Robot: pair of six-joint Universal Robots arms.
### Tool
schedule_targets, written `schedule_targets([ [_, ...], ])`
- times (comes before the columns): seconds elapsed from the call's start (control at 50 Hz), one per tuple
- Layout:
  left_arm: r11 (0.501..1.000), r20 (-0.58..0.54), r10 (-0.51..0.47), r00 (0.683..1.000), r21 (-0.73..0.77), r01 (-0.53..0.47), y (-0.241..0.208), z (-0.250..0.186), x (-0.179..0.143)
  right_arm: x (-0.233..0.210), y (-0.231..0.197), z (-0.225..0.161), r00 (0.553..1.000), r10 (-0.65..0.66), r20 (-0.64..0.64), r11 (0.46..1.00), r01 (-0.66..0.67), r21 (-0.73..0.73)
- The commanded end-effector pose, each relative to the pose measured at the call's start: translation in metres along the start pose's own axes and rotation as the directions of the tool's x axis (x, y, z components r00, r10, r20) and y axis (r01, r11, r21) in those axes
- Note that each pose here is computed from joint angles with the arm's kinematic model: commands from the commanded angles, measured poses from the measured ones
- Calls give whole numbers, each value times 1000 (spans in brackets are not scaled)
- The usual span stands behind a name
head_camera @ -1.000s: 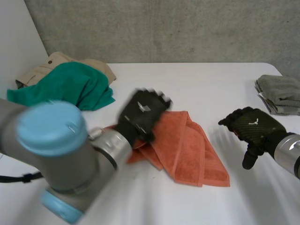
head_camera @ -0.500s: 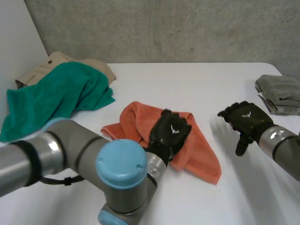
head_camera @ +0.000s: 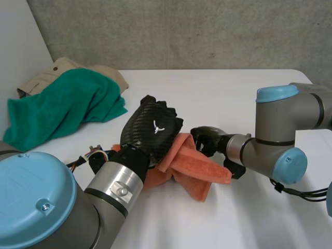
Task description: Fold the laundry.
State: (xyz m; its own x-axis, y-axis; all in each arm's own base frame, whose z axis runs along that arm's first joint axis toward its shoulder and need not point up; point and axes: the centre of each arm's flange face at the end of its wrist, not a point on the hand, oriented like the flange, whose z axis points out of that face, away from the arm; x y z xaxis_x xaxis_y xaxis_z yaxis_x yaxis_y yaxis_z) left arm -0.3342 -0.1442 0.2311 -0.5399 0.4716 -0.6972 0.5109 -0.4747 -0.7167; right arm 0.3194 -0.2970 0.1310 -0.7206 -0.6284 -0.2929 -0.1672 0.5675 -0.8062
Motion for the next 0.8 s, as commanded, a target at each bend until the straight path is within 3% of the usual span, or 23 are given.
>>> schedule_targets([
  [0.02,999,30,-6,1000,-39,7,13,5,-9,-11,-17,-20,997,-70,34,997,68,39],
  [0.1,999,85,-6,996,-35,9,12,7,-29,1,-63,-55,960,-260,-103,944,275,184],
  [0.12,1000,99,-6,995,-27,9,11,7,-34,6,-80,-67,928,-324,-187,903,362,231],
  [0.18,1000,122,-5,993,6,4,8,10,-50,9,-101,-82,874,-383,-300,834,466,294],
  [0.2,1000,127,-1,992,22,-2,8,13,-57,8,-112,-90,837,-407,-366,787,524,326],
  [0.26,999,131,1,991,43,-7,9,17,-65,4,-127,-102,789,-423,-446,713,594,374],
  [0.28,998,135,4,991,56,-12,9,21,-71,-3,-136,-112,769,-427,-476,665,623,411],
  [0.34,998,142,5,990,57,-13,12,24,-77,-9,-143,-126,756,-420,-502,629,641,440],
  [0.42,1000,119,4,993,27,-7,24,25,-74,-9,-123,-124,779,-425,-460,701,605,377],
  [0.44,1000,102,0,995,12,-1,28,24,-69,-5,-106,-116,799,-425,-425,760,570,312],
  [0.48,1000,79,-6,997,-4,6,34,23,-61,0,-87,-105,827,-414,-380,819,520,241],
  [0.5,1000,67,-9,998,-9,10,36,22,-57,-1,-68,-96,862,-388,-328,870,460,180],
  [0.58,1000,48,-16,999,-22,17,41,21,-50,-1,-25,-79,943,-235,-234,964,257,65],
  [0.66,1000,43,-20,999,-23,21,41,19,-48,2,0,-73,975,-106,-195,994,111,15],
  [0.8,1000,49,-19,999,-21,21,38,11,-49,-20,33,-73,995,38,-94,997,-43,-58],
])
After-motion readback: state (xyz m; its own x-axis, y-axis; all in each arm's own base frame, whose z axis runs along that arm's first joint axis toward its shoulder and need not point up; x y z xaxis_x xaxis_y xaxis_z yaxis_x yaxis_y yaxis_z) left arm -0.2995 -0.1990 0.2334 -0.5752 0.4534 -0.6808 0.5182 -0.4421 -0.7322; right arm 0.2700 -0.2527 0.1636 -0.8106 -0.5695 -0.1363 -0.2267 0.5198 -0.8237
